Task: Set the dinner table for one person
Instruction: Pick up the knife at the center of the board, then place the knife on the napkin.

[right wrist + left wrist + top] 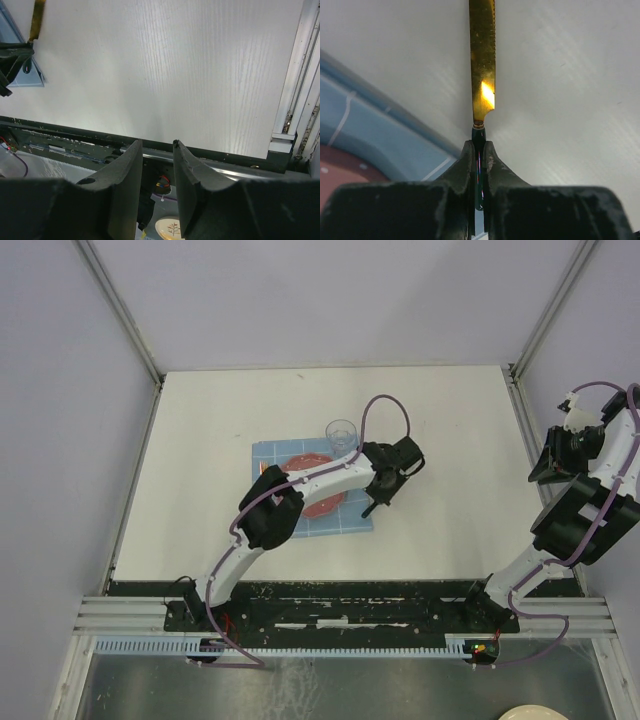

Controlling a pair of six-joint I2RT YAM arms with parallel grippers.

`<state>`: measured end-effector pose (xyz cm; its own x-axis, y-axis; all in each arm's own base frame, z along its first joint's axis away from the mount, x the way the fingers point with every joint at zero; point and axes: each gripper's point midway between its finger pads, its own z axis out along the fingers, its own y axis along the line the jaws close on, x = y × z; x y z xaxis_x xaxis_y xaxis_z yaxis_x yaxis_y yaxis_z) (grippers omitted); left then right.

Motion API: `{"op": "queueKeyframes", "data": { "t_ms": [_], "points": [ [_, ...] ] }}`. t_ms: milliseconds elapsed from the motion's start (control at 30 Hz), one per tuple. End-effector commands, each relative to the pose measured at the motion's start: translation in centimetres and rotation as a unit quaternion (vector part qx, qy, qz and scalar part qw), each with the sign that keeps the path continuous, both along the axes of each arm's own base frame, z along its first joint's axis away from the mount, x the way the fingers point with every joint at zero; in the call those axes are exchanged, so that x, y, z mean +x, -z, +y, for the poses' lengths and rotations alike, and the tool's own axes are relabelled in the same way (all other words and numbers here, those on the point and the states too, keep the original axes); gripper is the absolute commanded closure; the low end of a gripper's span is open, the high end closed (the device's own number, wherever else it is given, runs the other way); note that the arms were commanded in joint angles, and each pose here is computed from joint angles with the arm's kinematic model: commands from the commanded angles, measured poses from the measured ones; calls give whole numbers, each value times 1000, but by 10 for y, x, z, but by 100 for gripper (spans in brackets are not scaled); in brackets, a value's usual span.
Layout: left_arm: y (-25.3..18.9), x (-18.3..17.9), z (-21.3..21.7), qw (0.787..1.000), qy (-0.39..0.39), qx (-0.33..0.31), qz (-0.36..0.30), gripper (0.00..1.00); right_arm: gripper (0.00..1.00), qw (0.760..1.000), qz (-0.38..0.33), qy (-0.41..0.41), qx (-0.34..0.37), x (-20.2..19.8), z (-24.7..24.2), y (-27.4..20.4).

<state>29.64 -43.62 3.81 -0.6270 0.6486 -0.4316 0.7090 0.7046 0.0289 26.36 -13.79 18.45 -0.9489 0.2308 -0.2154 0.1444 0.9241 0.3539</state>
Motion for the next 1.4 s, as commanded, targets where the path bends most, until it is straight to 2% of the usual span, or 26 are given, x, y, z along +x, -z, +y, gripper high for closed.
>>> {"op": "queueKeyframes", "data": {
  "t_ms": [0, 267, 633, 833, 967, 1233, 1367],
  "points": [
    [-58, 15, 29, 995, -87, -35, -39, 97, 61, 1000, -25, 8, -5, 6, -1, -10],
    [-108, 31, 28, 986, -111, -71, -98, 97, 62, 999, -31, 19, 19, 13, 3, -10],
    [-87, 10, 29, 985, -154, -77, -34, 97, 62, 1000, -24, 15, 13, 8, 3, -11],
    [-99, 9, 31, 969, -223, -101, -25, 97, 62, 1000, -16, 14, 10, 2, 5, -10],
    [-115, 19, 29, 960, -251, -118, -49, 97, 62, 1000, -12, 13, 7, -1, 6, -9],
    [-133, 36, 31, 926, -339, -151, -72, 97, 63, 1000, -8, 13, 14, -3, 8, -10],
    [-121, 33, 41, 921, -356, -134, -79, 97, 63, 1000, -5, 5, -4, -9, 4, -13]
  ]
}}
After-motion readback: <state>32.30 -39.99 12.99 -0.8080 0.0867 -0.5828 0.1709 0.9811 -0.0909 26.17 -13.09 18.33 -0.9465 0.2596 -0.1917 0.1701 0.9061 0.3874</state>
